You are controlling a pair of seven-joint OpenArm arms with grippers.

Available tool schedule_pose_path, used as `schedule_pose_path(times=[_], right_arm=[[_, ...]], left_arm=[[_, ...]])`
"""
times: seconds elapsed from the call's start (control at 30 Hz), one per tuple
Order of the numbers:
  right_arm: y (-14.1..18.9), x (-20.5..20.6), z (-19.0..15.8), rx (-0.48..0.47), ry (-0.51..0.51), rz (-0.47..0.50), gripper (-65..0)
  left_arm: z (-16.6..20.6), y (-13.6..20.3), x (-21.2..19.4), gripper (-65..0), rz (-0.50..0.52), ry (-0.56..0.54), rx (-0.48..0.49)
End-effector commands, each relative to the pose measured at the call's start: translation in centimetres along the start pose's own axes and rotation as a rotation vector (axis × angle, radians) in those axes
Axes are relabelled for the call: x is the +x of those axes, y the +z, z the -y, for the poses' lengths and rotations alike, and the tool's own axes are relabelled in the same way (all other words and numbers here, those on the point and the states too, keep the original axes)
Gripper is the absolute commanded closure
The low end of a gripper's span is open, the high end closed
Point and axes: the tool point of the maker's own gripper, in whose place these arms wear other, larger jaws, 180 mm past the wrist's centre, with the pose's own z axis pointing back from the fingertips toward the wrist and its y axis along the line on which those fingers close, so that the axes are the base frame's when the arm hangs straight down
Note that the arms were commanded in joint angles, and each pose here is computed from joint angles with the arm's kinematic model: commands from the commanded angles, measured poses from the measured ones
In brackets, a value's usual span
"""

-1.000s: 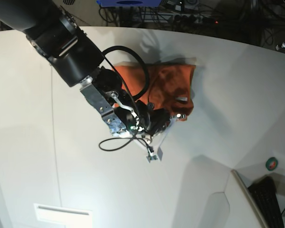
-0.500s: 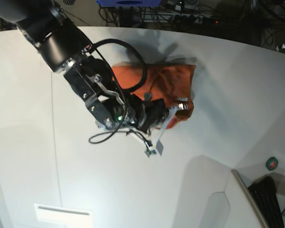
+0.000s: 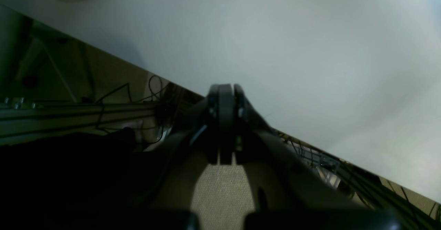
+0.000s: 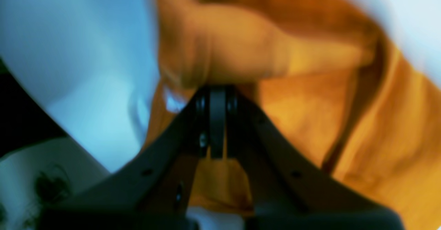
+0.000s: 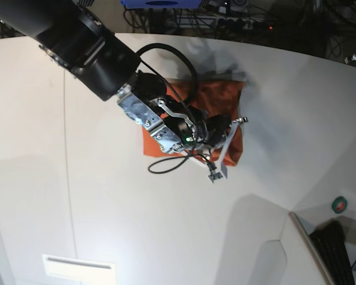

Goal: Layout the t-shirt on the table in an organized manner, then fold the t-shirt properly
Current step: 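Lower the folded end onto the shirt and press it with the right gripper, then release the shirt with the right gripper and move the left gripper to the shirt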

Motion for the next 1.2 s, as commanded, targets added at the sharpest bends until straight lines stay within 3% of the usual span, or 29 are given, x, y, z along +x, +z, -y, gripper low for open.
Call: schedule_pose_path(times=[0.0,0.17,0.3,0.43,0.6,0.8,0.9,0.93,1.1,1.17], right_arm=[[0.3,2.2,-0.7,0.006,0.049,0.056,0.0],[0.4,2.3,-1.2,0.005,0.087,0.042,0.0],[2.1,2.1,-3.6,0.061,0.106,0.002,0.0],[2.5,1.3,-3.7,0.061,0.096,-0.030,0.0],[1.7,-2.0,-4.3,0.076,0.061,-0.089,0.0],[1.0,-4.1,-4.1,0.080,0.055,-0.138,0.0],[2.7,-2.5,-4.4,0.110,0.076,-0.073,0.0],[3.8,-1.8,-4.1,0.115,0.086,-0.046,0.0],[9.4,1.8,1.6,0.038,-0.086,0.057,0.0],[11.6,2.7,4.0,0.014,-0.135,0.105,0.0]], left_arm=[[-0.8,0.5,1.5,0.0,0.042,-0.020,0.013],[-0.8,0.5,1.4,0.0,0.039,-0.021,0.013],[-0.6,0.4,1.7,0.0,0.045,-0.021,0.010],[3.2,-0.4,2.3,0.0,0.046,-0.093,-0.073],[8.5,0.0,3.5,0.0,0.112,-0.091,-0.152],[12.9,-0.2,5.0,0.0,0.003,-0.145,-0.210],[15.1,0.3,6.0,0.0,0.005,-0.158,-0.238],[16.0,0.6,6.2,-2.6,0.008,-0.174,-0.253],[20.2,1.1,5.9,-48.9,-0.014,-0.241,-0.337],[22.4,1.3,5.3,-57.9,-0.020,-0.237,-0.384]])
